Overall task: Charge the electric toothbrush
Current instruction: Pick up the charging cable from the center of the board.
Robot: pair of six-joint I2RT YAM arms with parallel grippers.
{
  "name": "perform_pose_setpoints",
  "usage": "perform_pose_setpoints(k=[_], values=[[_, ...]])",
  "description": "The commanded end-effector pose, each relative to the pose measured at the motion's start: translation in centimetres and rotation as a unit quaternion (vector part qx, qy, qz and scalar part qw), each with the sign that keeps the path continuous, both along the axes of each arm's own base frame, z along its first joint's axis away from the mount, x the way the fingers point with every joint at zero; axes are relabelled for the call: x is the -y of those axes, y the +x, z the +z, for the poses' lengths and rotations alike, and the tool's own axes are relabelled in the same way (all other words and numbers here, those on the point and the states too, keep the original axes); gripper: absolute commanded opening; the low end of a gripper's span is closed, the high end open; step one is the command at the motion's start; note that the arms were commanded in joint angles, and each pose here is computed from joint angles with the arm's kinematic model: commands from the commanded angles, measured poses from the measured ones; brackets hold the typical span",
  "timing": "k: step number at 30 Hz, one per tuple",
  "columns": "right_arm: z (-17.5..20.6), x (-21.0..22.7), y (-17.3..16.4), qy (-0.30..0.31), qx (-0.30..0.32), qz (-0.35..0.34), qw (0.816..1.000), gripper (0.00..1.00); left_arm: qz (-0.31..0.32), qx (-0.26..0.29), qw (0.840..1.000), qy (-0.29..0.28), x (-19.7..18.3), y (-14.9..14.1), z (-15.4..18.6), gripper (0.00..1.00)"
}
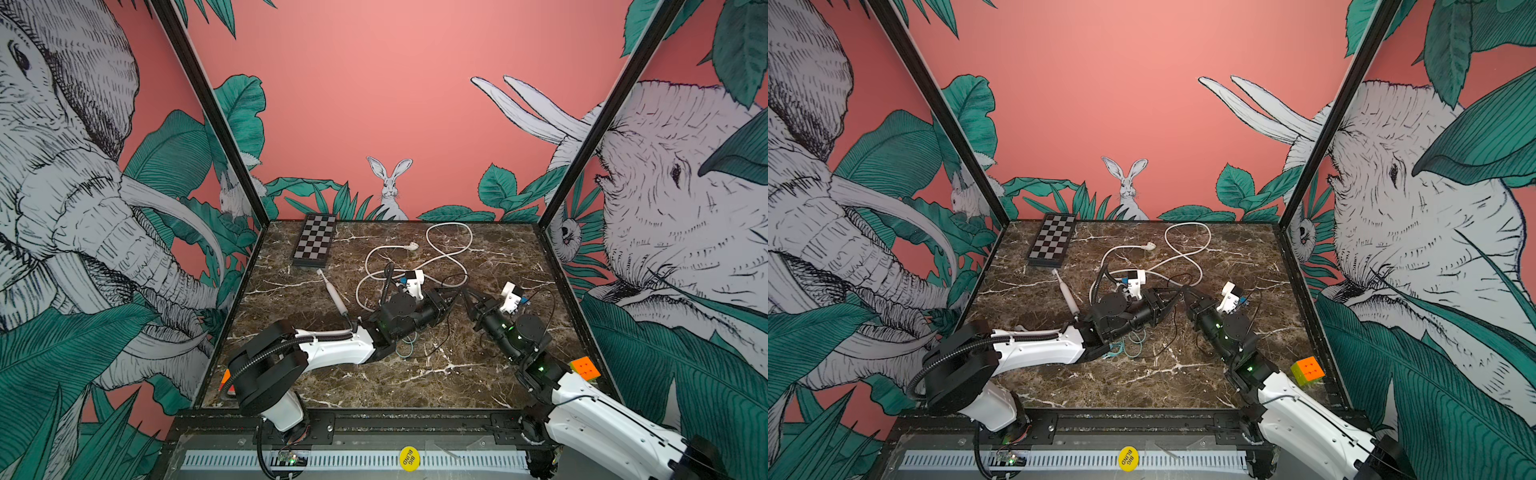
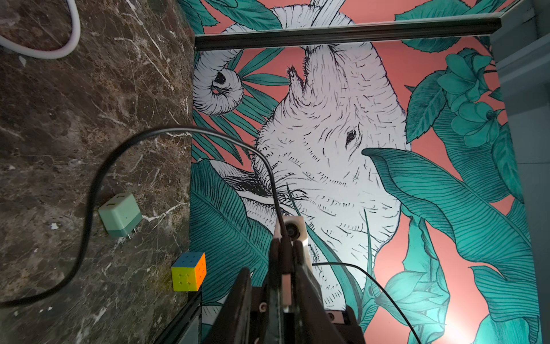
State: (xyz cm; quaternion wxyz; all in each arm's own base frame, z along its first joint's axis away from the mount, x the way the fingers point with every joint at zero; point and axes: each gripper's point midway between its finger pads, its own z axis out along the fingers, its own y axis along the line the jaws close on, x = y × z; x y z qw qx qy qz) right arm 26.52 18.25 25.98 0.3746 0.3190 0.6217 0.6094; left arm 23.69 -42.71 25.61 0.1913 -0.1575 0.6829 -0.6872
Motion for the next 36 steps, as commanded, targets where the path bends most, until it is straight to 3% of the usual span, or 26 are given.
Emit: perform_pose_setpoints(k=[1,15,19,23,25,28,31,36], values=[[2.0,-0.2,-0.3,0.028,0.03,0.005,0.999,0.0,0.0,0.01,0.999,-0.039,0.5,-0.1,2.2,0.24],[1.7,-0.3,-0.6,0.02,0.023,0.012,0.999,0.0,0.002,0.018,0.999,-0.032,0.9,0.0,2.5,0.1],[1.7,-0.5,-0.6,0.019,0.024,0.014,0.999,0.0,0.001,0.022,0.999,-0.026,1.0,0.0,2.6,0.0],[1.8,-0.4,-0.8,0.015,0.026,0.016,0.999,0.0,0.005,0.015,1.0,-0.023,0.8,0.1,2.1,0.0],[1.7,-0.1,-1.0,0.009,0.026,0.012,1.0,0.27,0.01,0.013,1.0,-0.021,0.4,0.1,1.8,0.0],[1.5,0.6,-1.5,-0.016,0.021,0.006,1.0,0.52,0.018,0.006,1.0,-0.006,-0.8,0.2,0.9,0.0],[1.2,1.4,-2.4,-0.049,0.017,0.006,0.999,0.61,0.027,-0.001,1.0,0.007,-2.8,0.8,0.2,0.0],[1.1,1.6,-3.7,-0.126,0.005,0.048,0.991,0.64,-0.011,-0.018,0.999,0.025,-5.5,1.5,-0.3,0.0]])
